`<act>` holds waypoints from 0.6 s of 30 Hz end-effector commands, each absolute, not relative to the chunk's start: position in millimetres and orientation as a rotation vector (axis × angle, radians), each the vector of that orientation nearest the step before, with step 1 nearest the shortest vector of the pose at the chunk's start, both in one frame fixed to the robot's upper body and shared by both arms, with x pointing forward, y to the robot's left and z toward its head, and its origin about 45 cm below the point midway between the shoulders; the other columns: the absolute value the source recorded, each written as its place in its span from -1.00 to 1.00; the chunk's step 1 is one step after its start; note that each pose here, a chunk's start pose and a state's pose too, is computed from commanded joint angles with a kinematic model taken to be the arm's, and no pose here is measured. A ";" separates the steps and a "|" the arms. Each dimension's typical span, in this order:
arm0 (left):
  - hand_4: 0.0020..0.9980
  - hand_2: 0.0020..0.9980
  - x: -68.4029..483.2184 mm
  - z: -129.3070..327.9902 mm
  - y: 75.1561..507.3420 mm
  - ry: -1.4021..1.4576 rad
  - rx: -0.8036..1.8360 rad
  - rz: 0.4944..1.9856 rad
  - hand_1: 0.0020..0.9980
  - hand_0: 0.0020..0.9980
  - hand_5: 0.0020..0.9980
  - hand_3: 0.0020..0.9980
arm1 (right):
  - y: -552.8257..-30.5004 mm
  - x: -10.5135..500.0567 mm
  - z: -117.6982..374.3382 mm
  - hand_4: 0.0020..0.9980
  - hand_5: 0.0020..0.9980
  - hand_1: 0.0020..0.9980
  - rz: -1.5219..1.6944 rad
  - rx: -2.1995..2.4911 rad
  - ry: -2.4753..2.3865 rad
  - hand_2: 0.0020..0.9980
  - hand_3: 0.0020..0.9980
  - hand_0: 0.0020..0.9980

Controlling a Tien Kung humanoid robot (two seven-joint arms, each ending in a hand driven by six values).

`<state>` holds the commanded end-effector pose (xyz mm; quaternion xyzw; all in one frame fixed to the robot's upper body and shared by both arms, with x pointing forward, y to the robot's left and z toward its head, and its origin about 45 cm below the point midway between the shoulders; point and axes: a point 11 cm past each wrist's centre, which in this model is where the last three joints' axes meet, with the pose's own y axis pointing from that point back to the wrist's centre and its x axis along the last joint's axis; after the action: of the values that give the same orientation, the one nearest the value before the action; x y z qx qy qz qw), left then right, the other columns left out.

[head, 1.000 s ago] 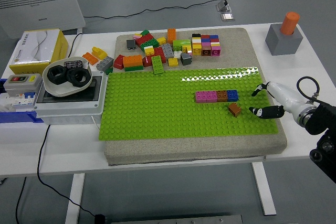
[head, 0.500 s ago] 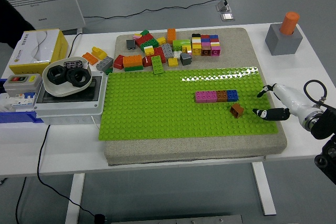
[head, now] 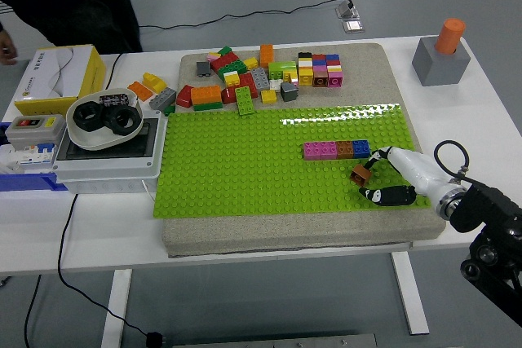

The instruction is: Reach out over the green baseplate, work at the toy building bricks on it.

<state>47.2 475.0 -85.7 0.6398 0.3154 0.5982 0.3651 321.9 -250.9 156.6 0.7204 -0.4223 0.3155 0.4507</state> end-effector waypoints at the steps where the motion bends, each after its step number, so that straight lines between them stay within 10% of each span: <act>1: 0.28 0.23 47.1 -85.7 475.0 0.812 1.645 1.538 0.42 0.53 -0.38 -0.11 | -250.3 321.6 157.2 0.55 -0.27 0.78 0.782 1.782 -1.042 0.77 0.29 0.74; 18: 0.28 0.23 45.6 -86.0 474.9 0.812 1.650 1.532 0.42 0.53 -0.39 -0.11 | -233.3 307.8 163.9 0.55 -0.27 0.78 0.828 1.828 -1.000 0.77 0.29 0.74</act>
<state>45.6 474.9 -86.0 0.6418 0.3157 0.5959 0.3652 307.8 -233.3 163.9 0.7343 -0.4015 0.3327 0.4346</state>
